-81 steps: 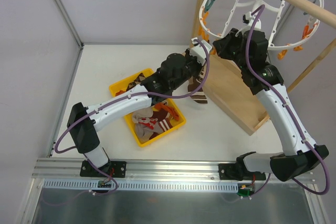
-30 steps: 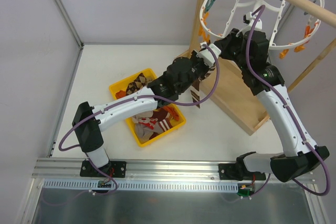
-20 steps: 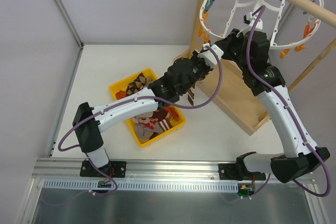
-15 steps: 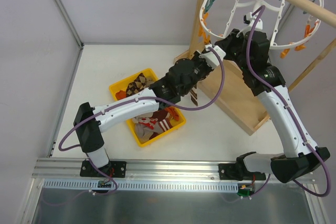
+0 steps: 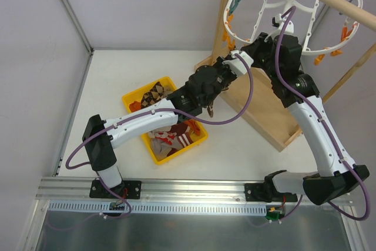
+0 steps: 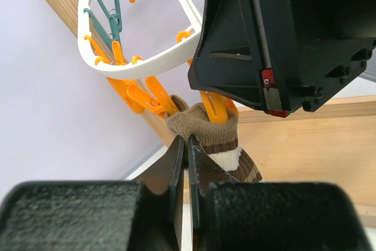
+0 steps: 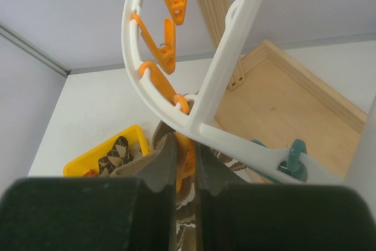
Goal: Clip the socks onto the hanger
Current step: Clamp the sock onto the hanger.
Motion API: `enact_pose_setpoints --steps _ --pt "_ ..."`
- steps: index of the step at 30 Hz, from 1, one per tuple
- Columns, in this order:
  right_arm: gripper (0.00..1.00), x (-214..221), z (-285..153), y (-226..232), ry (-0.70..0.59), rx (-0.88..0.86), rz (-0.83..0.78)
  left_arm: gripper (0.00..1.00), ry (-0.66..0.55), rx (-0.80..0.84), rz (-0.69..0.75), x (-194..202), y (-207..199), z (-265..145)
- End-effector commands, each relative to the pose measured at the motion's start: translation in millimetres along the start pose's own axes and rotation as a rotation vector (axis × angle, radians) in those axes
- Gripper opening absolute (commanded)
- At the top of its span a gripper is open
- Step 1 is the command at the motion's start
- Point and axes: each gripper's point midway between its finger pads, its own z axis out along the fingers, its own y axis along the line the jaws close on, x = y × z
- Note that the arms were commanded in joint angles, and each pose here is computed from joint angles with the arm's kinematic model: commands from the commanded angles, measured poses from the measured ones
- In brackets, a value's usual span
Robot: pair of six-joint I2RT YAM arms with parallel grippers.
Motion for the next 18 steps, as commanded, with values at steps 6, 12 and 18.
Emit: enact_pose_setpoints --steps 6,12,18 --pt "0.01 -33.6 -15.1 5.6 -0.091 -0.011 0.014 0.00 -0.099 -0.052 -0.040 -37.5 15.8 -0.8" --pt "0.01 -31.6 -12.7 4.9 -0.085 -0.006 0.021 0.00 -0.132 -0.020 -0.071 -48.7 11.2 0.5" --pt "0.01 -35.3 -12.4 7.7 -0.096 -0.013 0.046 0.00 -0.136 0.041 -0.084 -45.0 -3.0 -2.7"
